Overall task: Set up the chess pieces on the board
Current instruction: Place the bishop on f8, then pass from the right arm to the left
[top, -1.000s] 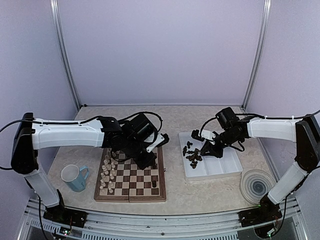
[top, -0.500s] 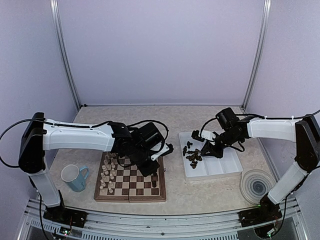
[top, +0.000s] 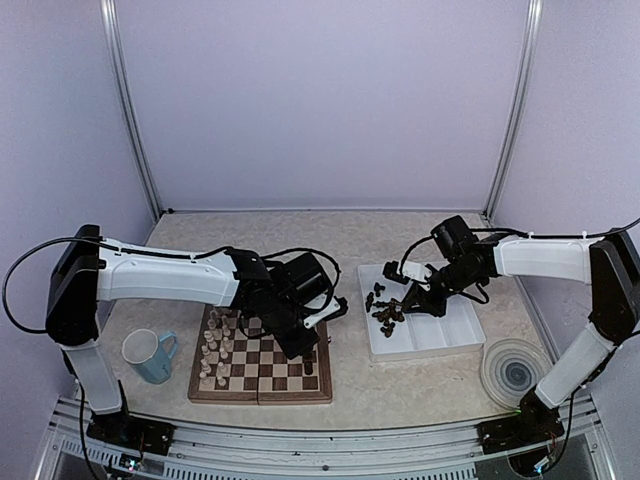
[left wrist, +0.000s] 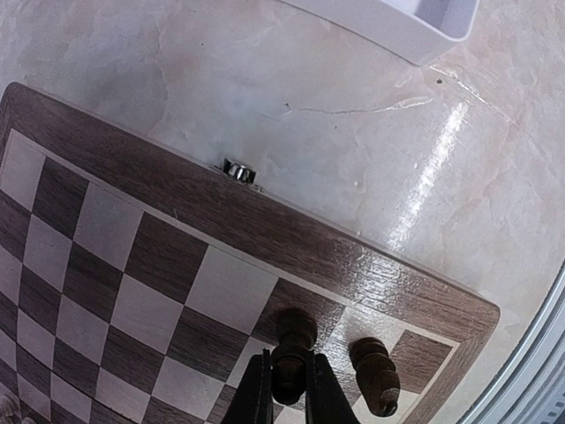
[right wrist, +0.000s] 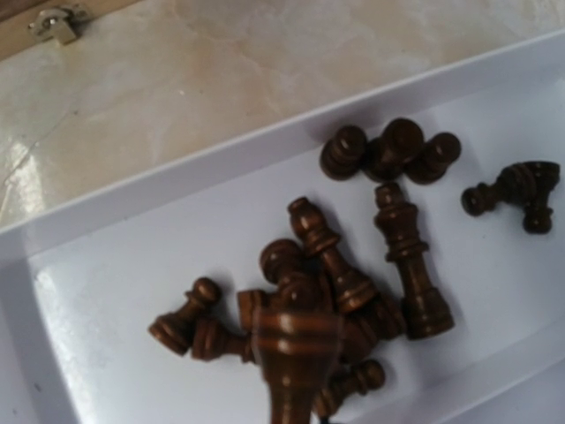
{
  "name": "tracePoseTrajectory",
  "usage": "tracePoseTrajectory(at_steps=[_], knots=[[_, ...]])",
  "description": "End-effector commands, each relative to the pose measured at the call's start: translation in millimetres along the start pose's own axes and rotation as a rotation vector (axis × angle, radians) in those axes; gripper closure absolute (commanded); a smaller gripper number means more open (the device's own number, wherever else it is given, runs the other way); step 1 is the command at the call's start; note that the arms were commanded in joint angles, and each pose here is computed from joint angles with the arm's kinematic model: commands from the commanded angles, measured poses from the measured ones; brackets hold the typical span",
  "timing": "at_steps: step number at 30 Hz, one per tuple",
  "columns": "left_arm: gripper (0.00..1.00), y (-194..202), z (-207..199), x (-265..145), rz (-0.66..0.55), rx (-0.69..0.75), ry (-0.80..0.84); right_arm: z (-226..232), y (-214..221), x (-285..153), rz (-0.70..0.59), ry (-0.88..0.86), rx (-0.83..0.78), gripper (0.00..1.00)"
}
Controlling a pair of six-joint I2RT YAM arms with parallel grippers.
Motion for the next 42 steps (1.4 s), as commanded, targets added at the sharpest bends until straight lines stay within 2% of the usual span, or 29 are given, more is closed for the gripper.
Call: tracePoseTrajectory(at_steps=[1, 19, 24, 26, 28, 33, 37, 39, 42], knots=[[0.89, -3, -6, 1, 0.005, 0.024, 0.01, 0, 6, 4, 0.013, -0.009, 0.009, 0.89], [0.69, -8, -9, -3, -0.024, 0.025, -0.014, 0, 6, 5, 0.012, -0.015, 0.014, 0.89], [0.61, -19, -8, -26, -0.09, 0.029, -0.012, -1, 2, 0, 0.003, -0.015, 0.014, 0.89], [0.58, -26, -3, -43, -0.142, 0.017, -0.005, -3, -4, -6, -0.017, -0.006, 0.008, 0.89], [0.54, -38, 6, -65, -0.248, -0.023, 0.032, -4, -12, -16, -0.05, -0.002, -0.007, 0.89], [0.45, -65, 20, -106, -0.559, -0.165, 0.286, -6, -41, -43, -0.133, -0.026, -0.063, 0.89], [0.45, -80, 27, -121, -0.765, -0.296, 0.461, 0, -67, -61, -0.177, -0.028, -0.145, 0.89], [0.45, -83, 33, -123, -0.813, -0.353, 0.561, 4, -79, -67, -0.189, -0.021, -0.183, 0.89], [0.45, -87, 36, -117, -0.819, -0.396, 0.649, 9, -96, -76, -0.214, -0.012, -0.227, 0.89]])
Point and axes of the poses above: each gripper's point midway between its finger pads, its own x axis out along the fingers, its own z axis along the line the jaws close on, y = z × x, the point moved 10 cm from there along -x, back along the fingers, and after that the axes turned 11 degrees about -x, right-handed, at the moved point
